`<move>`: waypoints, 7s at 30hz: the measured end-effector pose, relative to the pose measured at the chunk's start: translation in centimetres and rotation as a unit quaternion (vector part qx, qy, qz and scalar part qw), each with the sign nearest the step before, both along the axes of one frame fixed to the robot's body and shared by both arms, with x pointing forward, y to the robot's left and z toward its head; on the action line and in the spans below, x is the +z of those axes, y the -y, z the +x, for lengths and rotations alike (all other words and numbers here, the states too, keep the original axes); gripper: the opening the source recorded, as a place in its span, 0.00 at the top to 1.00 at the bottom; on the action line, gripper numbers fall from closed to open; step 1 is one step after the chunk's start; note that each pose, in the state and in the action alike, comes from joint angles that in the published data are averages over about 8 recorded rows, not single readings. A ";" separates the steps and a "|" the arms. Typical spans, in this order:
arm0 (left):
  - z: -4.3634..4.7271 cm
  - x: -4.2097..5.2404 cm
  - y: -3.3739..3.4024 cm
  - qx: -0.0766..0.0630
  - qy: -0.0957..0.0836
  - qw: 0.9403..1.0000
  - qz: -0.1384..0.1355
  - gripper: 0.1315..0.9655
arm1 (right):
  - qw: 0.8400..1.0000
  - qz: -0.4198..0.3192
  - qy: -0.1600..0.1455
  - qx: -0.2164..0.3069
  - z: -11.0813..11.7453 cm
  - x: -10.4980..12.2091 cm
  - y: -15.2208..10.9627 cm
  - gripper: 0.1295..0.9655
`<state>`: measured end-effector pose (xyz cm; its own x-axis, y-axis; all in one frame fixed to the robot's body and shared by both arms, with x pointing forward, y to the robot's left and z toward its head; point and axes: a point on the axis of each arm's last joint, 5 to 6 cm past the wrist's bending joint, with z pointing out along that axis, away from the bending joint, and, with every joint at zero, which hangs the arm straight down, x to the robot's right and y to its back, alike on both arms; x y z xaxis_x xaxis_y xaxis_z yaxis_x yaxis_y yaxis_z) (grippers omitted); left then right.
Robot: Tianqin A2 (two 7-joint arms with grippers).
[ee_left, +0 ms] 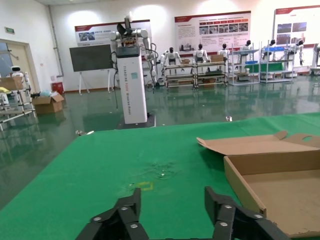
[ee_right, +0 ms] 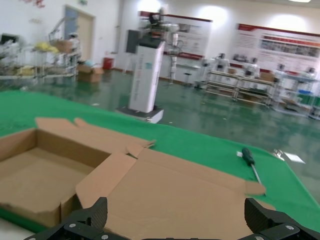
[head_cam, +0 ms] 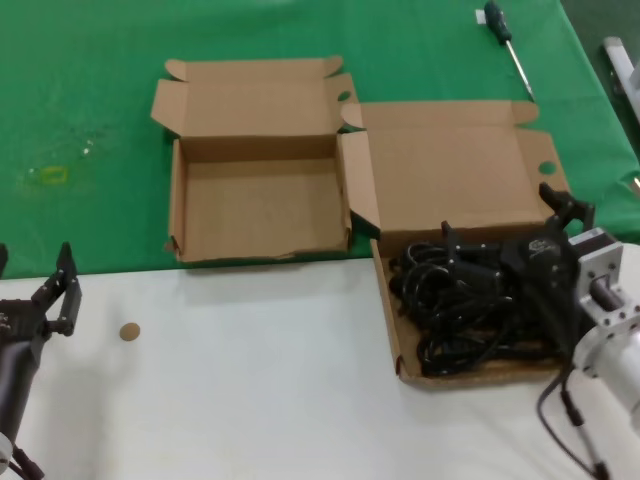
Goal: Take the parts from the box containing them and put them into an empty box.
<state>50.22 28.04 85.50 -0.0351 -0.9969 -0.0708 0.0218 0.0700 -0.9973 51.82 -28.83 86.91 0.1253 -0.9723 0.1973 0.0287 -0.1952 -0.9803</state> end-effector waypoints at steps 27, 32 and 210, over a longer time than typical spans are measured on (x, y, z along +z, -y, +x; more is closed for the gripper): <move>0.00 0.00 0.00 0.000 0.000 1.000 0.000 0.93 | 0.874 -0.399 -0.036 0.276 4.2 11.0 11.0 0.00; 0.00 0.00 0.00 0.000 0.000 1.000 0.000 0.97 | 0.822 -0.465 -0.045 0.325 4.8 12.6 12.0 0.00; 0.00 0.00 0.00 0.000 0.000 1.000 0.000 0.98 | 0.812 -0.466 0.040 0.350 22.1 14.7 -11.5 0.15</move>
